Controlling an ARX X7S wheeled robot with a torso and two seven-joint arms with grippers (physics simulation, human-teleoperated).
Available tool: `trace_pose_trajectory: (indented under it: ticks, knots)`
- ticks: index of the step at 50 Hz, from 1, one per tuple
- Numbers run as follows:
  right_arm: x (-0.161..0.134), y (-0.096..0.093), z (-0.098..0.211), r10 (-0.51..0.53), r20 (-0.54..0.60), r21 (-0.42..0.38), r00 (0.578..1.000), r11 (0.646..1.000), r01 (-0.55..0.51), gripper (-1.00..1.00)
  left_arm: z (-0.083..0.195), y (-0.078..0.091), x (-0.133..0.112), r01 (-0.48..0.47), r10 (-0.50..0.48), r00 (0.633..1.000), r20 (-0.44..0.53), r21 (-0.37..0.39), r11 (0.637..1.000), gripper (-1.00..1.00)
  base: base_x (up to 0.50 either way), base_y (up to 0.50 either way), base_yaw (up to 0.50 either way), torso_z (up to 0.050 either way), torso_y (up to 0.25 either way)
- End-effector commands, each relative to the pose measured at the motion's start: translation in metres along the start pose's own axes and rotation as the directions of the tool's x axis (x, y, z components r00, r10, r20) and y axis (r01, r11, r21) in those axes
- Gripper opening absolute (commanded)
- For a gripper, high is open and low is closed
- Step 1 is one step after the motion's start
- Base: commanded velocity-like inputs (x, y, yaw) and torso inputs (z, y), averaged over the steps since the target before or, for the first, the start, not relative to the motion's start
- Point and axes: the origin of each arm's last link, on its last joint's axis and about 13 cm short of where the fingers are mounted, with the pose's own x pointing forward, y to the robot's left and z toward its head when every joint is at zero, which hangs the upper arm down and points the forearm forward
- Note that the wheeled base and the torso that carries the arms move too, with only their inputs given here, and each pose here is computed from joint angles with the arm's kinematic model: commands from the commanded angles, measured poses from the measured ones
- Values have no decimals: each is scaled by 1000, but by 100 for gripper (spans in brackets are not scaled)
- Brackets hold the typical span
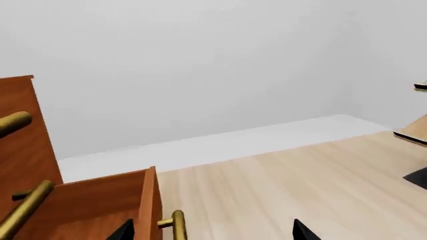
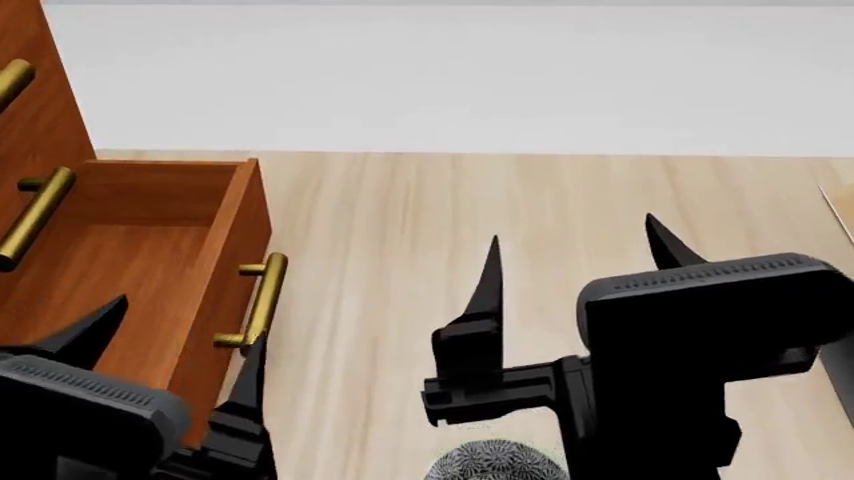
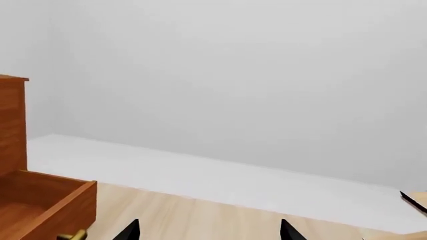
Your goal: Put the bowl in the bottom drawer of the cabinet.
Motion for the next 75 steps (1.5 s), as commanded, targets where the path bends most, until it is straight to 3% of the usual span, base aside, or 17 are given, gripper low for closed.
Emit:
trace_pose_trajectory:
  ticks: [1,12,23,31,48,59,75]
  knots:
    - [3,-4,20,-5,22,-15,1000,1000,6,100,11,-10,5,43,-40,995,-91,24,999,100,0,0,0,0,0]
    - [-3,-9,38,-20,56,-25,998,999,21,100,23,-14,18,110,-121,970,-210,-61,992,100,0,0,0,0,0]
    - [-3,-11,44,-17,60,-25,998,1000,18,100,30,-27,24,181,-189,937,-293,-55,982,100,0,0,0,0,0]
    - [-4,-11,49,-15,68,-28,998,999,17,100,20,-37,29,246,-269,887,-374,-108,963,100,0,0,0,0,0]
    - [-7,-12,52,-16,81,-28,997,999,18,100,10,-53,36,312,-325,845,-424,-102,944,100,0,0,0,0,0]
    - [-5,-11,52,-16,76,-32,997,999,18,100,-5,-59,48,342,-374,794,-479,-156,927,100,0,0,0,0,0]
    - [-4,-11,52,-13,79,-32,997,999,15,100,-23,-68,57,368,-396,750,-530,-162,915,100,0,0,0,0,0]
